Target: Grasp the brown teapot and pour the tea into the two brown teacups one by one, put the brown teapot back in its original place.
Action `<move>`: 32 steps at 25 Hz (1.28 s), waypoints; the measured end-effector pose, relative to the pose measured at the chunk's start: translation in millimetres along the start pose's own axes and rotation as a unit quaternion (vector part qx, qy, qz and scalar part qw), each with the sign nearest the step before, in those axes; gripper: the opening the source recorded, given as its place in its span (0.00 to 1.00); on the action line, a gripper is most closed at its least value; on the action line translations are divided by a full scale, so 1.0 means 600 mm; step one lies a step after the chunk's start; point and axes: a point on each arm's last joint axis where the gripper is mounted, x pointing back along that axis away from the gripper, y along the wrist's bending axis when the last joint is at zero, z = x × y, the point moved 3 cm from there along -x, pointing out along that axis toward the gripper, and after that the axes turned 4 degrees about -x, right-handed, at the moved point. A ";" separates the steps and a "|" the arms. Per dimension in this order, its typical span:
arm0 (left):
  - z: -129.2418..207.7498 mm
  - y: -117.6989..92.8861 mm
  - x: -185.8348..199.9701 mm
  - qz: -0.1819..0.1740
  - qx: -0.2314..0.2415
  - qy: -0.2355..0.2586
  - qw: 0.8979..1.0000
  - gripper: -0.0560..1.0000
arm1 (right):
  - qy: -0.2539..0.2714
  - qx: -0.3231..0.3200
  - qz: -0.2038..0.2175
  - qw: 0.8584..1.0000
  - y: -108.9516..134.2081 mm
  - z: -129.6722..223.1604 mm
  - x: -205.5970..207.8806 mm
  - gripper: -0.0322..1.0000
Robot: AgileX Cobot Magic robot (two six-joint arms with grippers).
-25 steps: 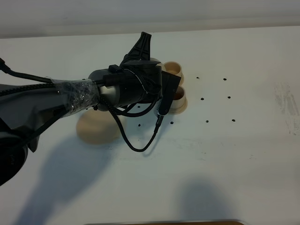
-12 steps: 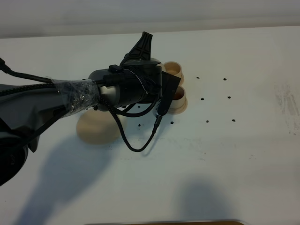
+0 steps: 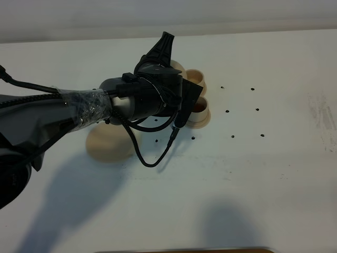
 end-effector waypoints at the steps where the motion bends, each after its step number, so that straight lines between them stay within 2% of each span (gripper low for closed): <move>1: 0.000 0.001 0.000 -0.003 -0.002 -0.001 1.000 0.21 | 0.000 0.000 0.000 1.000 0.000 0.000 0.000 0.24; 19: -0.005 0.005 0.001 -0.014 -0.037 -0.012 0.999 0.21 | 0.000 0.000 0.000 1.000 0.000 0.000 0.000 0.24; 32: -0.002 0.009 0.001 -0.023 -0.060 -0.003 0.998 0.21 | 0.000 0.000 0.000 1.000 0.000 0.000 0.000 0.24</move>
